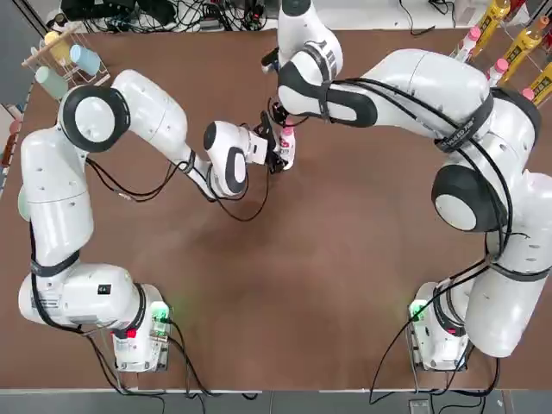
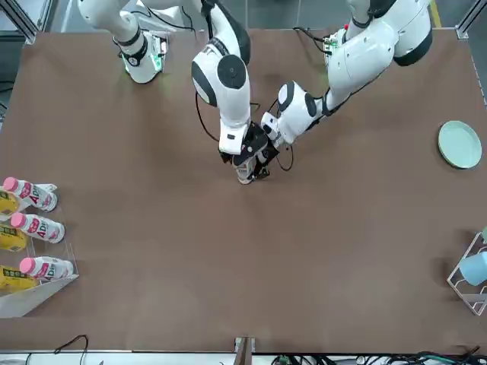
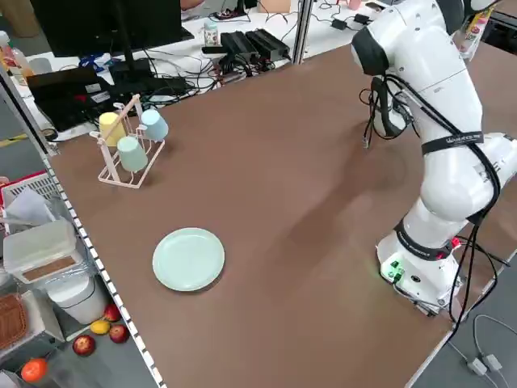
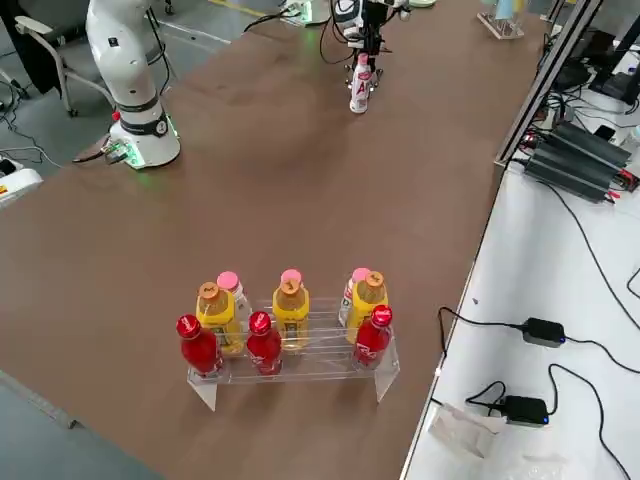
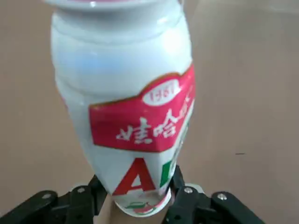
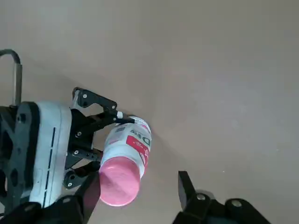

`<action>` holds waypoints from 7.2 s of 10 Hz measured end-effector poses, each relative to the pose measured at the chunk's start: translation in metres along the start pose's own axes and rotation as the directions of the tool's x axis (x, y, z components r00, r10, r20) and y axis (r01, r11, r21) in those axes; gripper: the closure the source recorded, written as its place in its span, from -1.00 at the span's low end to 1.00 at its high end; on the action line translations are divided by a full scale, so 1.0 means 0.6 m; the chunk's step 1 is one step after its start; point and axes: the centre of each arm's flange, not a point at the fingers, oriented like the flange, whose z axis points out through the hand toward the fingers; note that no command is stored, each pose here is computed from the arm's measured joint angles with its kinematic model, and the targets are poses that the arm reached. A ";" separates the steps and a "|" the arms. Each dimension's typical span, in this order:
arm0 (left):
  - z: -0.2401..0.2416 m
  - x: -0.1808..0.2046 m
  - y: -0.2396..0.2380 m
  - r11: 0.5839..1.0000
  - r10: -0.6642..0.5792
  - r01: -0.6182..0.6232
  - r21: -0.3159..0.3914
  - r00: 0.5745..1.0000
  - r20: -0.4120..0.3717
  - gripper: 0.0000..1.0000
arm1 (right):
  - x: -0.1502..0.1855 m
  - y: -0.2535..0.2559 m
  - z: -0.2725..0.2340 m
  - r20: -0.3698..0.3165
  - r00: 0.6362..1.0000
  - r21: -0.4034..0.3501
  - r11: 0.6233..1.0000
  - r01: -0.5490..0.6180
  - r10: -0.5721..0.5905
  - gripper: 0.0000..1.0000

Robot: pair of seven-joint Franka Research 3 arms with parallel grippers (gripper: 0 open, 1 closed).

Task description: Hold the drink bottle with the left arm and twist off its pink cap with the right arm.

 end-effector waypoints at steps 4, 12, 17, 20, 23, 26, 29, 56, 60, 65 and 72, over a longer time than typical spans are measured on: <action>0.000 0.000 0.000 1.000 0.000 0.000 0.000 1.000 0.000 -0.14 | -0.005 -0.008 0.008 0.020 1.000 0.050 0.998 -0.023 0.022 -0.51; 0.000 -0.001 0.000 1.000 0.001 -0.001 0.000 1.000 0.000 -0.14 | -0.007 -0.015 0.009 0.023 1.000 0.051 0.999 -0.017 0.016 -0.15; 0.000 -0.003 -0.002 1.000 0.017 -0.017 -0.005 1.000 -0.007 -0.14 | -0.008 -0.017 0.009 0.024 1.000 0.061 0.998 -0.021 0.020 0.14; 0.000 -0.003 -0.002 1.000 0.017 -0.017 -0.006 1.000 -0.008 -0.14 | -0.007 -0.016 0.009 0.025 0.999 0.065 0.998 -0.025 0.023 0.14; 0.000 -0.005 -0.004 1.000 0.017 -0.017 -0.010 1.000 -0.013 -0.14 | -0.007 -0.016 0.009 0.021 1.000 0.066 0.998 0.006 -0.007 0.14; 0.001 -0.008 -0.007 1.000 0.024 -0.024 -0.017 0.999 -0.023 -0.14 | -0.007 -0.016 0.009 0.014 0.994 0.068 0.992 0.109 -0.110 0.14; 0.001 -0.010 -0.009 0.999 0.025 -0.025 -0.021 0.999 -0.028 -0.14 | -0.007 -0.016 0.009 0.006 0.979 0.069 0.977 0.204 -0.204 0.14; 0.001 -0.017 -0.018 0.999 0.023 -0.024 -0.028 0.999 -0.045 -0.14 | 0.004 -0.013 -0.017 -0.030 0.607 -0.006 0.608 0.794 -0.794 0.14; 0.001 -0.017 -0.018 0.999 0.023 -0.024 -0.029 0.999 -0.045 -0.14 | 0.005 0.038 -0.016 0.017 0.636 0.019 0.636 0.771 -0.771 0.15; 0.001 -0.017 -0.018 0.999 0.022 -0.023 -0.028 0.999 -0.045 -0.15 | 0.006 0.230 0.041 0.110 0.718 0.017 0.724 0.690 -0.687 0.15; 0.004 -0.061 -0.054 1.000 -0.006 0.006 -0.001 1.000 -0.012 -0.99 | -0.042 0.328 0.221 0.088 0.764 -0.005 0.767 0.642 -0.639 -0.15</action>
